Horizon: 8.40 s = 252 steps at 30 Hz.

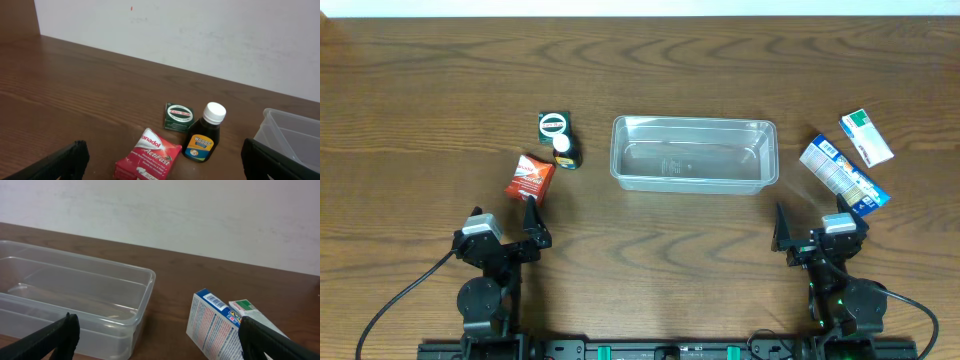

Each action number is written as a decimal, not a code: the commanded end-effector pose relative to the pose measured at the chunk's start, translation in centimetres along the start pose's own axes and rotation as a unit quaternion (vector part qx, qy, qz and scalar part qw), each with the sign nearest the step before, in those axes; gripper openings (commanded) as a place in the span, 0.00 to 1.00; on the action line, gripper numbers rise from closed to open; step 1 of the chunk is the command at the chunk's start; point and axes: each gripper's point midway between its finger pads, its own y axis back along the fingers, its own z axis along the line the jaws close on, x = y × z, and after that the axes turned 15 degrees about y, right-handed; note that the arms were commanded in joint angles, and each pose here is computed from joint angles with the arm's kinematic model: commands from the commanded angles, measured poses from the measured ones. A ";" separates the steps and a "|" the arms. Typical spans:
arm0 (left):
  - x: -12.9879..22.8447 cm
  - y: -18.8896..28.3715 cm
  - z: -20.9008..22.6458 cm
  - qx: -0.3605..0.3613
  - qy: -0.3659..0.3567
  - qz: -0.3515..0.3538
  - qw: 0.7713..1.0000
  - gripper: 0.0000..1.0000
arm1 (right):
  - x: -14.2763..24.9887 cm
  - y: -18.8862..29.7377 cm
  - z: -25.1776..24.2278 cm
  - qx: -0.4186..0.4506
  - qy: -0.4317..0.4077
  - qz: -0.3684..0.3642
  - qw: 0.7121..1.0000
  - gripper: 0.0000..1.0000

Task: Pack container
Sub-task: 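Move the right gripper toward the blue cooling-patch box, then grasp the blue cooling-patch box with the right gripper, then lift the blue box and carry it over the clear container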

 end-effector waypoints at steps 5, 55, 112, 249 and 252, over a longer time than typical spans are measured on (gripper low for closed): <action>1.4 -0.1 1.4 -0.030 0.001 0.019 0.999 0.98 | 0.8 0.1 -1.6 0.043 -0.005 0.019 0.999 0.99; 1.4 -0.1 1.4 -0.030 0.001 0.019 0.999 0.98 | 0.8 0.1 -1.6 0.043 -0.005 0.019 0.999 0.99; 1.4 -0.1 1.4 -0.030 0.001 0.019 0.999 0.98 | -8.4 -7.8 -9.4 -0.117 -0.057 0.377 0.917 0.99; 1.4 -0.1 1.4 -0.030 0.001 0.019 0.999 0.98 | 0.3 -14.2 14.7 -0.533 0.492 0.260 0.638 0.01; 1.4 -0.1 1.4 -0.030 0.001 0.019 0.999 0.98 | 0.7 -14.2 14.7 -0.532 0.491 0.261 0.639 0.01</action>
